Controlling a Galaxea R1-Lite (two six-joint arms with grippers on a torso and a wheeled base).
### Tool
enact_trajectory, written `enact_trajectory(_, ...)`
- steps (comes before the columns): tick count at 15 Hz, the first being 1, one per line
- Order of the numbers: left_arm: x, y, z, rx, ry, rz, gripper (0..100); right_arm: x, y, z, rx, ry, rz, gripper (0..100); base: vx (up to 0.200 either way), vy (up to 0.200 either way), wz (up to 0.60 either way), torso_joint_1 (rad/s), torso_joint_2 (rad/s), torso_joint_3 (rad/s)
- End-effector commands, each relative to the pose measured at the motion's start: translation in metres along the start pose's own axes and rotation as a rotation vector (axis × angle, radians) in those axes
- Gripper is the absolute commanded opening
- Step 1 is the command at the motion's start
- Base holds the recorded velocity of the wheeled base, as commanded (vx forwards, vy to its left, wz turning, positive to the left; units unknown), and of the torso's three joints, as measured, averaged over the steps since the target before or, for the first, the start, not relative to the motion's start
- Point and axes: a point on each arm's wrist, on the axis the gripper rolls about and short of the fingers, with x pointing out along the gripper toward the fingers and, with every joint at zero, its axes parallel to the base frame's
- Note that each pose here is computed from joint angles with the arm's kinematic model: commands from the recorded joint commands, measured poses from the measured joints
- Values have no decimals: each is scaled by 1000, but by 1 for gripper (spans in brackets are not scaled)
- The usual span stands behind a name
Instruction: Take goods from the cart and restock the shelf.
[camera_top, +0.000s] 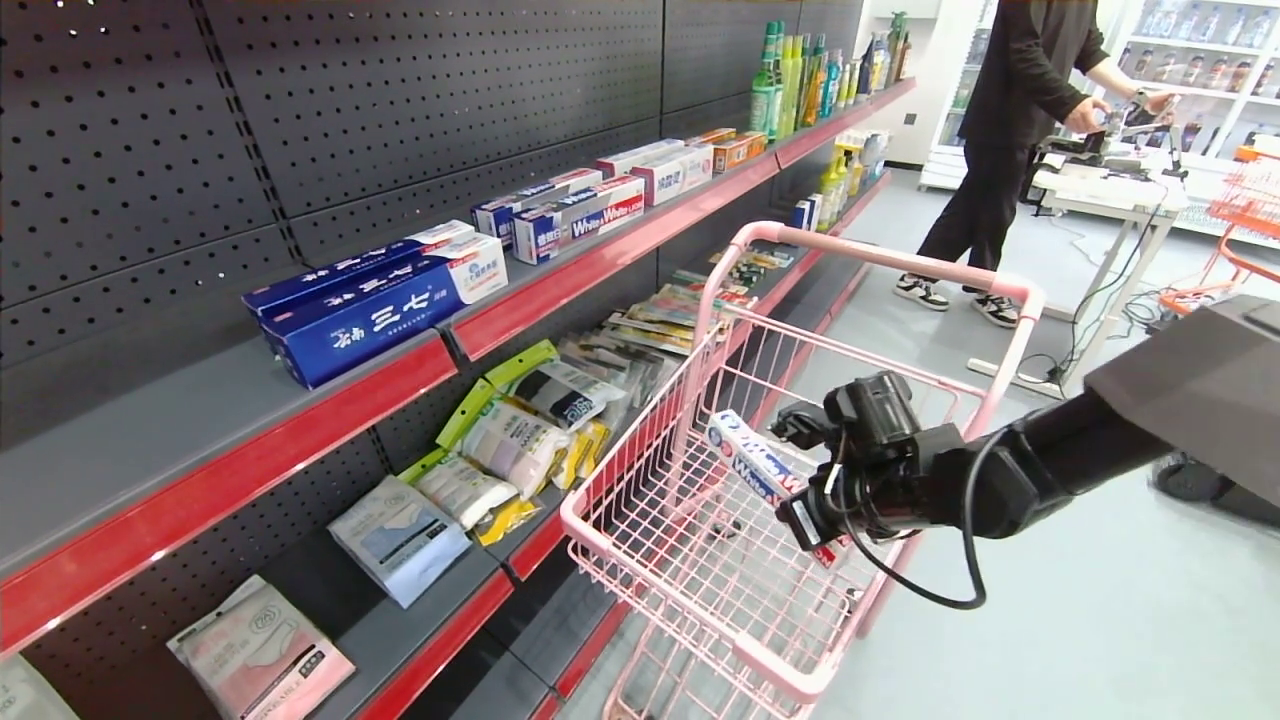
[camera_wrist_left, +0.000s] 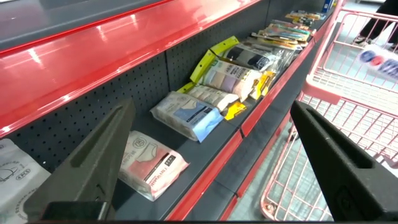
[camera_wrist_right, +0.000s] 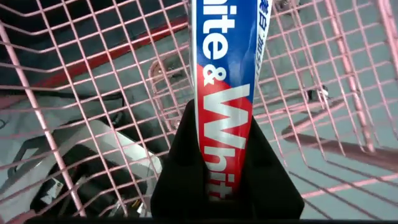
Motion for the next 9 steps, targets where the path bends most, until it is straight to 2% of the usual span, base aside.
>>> enact_trajectory(1, 0, 0, 0, 0, 1, 0, 100, -63, -9, -2, 41, -84, -79, 0, 0, 0, 0, 0, 0, 0)
enact_trajectory(3, 0, 0, 0, 0, 1, -1, 100, -89, -13, -4, 70, -127, -137, 0, 0, 0, 0, 0, 0, 0)
enact_trajectory(5, 0, 0, 0, 0, 1, 0, 100, -124, -26, -21, 120, -151, -272, 0, 0, 0, 0, 0, 0, 0)
enact_trajectory(9, 0, 0, 0, 0, 1, 0, 100, -168, -35, -54, 168, -177, -374, 0, 0, 0, 0, 0, 0, 0)
